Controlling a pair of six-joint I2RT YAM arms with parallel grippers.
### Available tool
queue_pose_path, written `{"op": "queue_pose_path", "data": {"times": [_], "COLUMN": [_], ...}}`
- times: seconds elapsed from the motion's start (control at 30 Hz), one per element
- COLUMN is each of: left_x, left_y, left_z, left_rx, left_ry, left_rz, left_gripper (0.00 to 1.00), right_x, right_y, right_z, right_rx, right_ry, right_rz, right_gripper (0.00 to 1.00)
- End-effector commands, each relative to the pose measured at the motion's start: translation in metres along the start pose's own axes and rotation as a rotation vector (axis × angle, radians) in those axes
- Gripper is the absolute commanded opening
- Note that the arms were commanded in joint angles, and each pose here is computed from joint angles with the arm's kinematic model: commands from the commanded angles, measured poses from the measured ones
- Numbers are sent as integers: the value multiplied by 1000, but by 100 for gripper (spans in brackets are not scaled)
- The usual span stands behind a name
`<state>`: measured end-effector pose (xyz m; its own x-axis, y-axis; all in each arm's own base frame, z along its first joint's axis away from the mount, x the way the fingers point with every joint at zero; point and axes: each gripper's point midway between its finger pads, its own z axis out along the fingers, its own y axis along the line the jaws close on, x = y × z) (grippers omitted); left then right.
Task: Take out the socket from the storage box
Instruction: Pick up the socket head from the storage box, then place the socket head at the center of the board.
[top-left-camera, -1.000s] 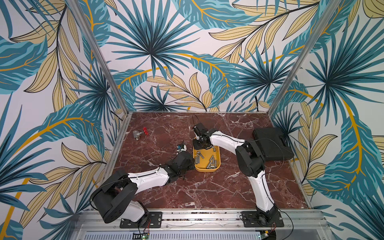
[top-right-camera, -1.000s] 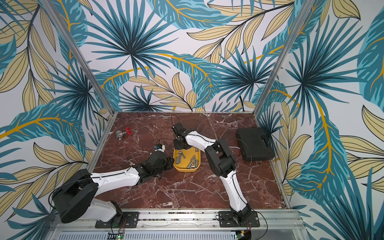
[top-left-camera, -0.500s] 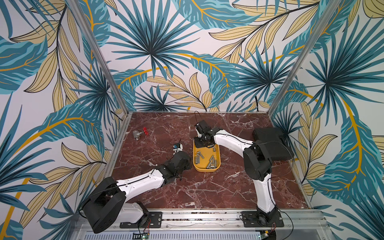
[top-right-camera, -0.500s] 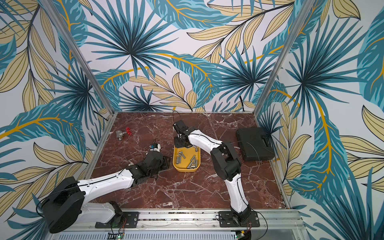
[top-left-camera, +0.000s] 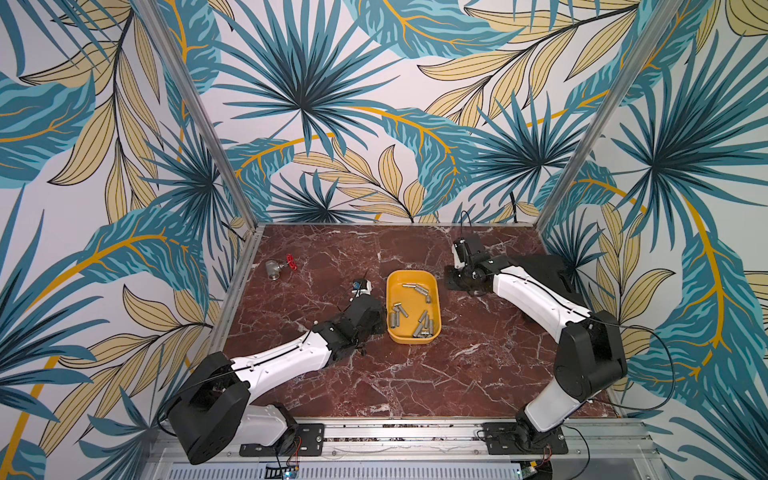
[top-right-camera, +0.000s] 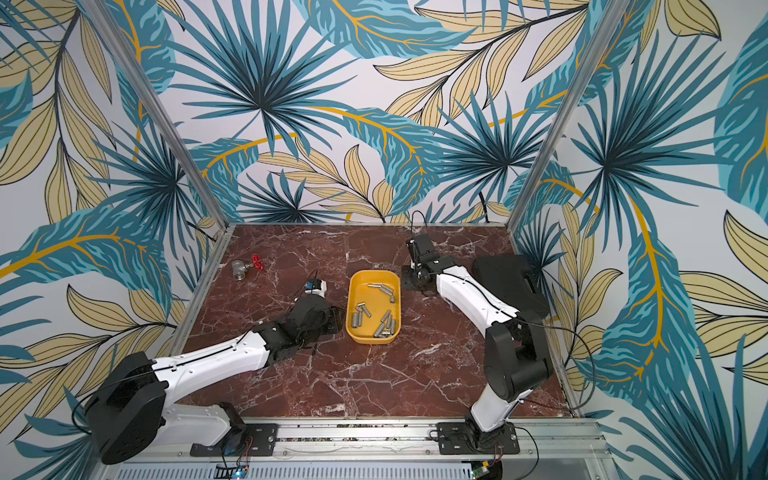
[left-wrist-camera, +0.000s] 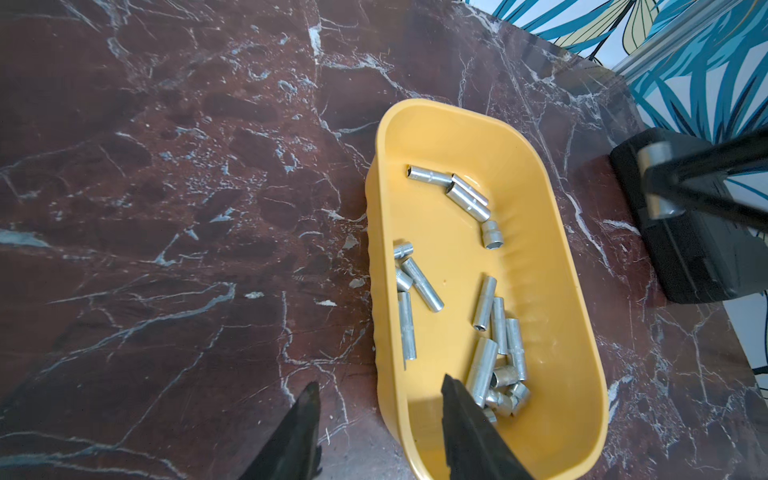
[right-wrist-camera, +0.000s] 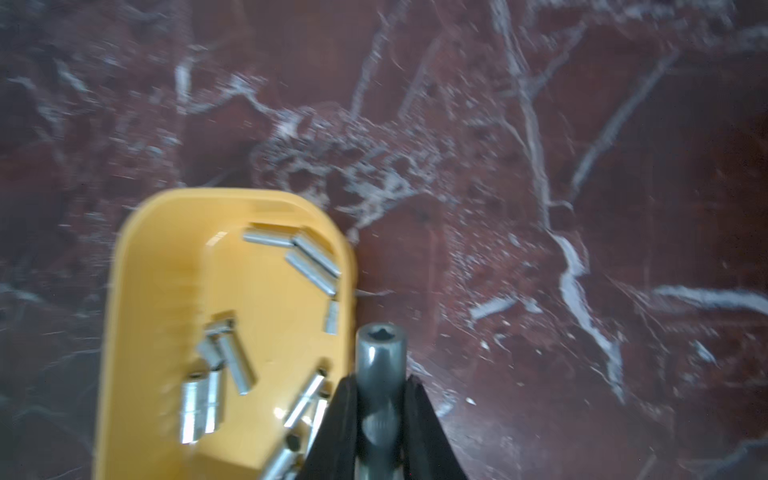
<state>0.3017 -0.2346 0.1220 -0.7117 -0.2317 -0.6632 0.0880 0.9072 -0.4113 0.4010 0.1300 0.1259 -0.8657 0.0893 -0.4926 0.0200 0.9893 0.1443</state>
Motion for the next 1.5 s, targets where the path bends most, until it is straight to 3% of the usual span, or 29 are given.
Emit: {"op": "queue_pose_path", "data": {"times": [0.0,0.33,0.8,1.13,1.47], "left_x": [-3,9,14,1,-35], "left_y": [-7,-23,-22,-33,-72], "left_z": [4,13,14,10,16], "left_rx": [12,89,86,105,115], "left_ry": [16,81,101,90,98], "left_rz": [18,39,50,108,231], "left_gripper": [51,54,56,59,55], "right_x": [28,64,74,66,39], "right_y": [-18,-33,-35,-31,-28], "right_z": [19,69,79,64,6], "right_rx": [37,85,92,76,54], "right_ry": [75,182,214,195,81], "right_rz": [10,42,55,58,53], "right_gripper": [14,14,23,32,37]}}
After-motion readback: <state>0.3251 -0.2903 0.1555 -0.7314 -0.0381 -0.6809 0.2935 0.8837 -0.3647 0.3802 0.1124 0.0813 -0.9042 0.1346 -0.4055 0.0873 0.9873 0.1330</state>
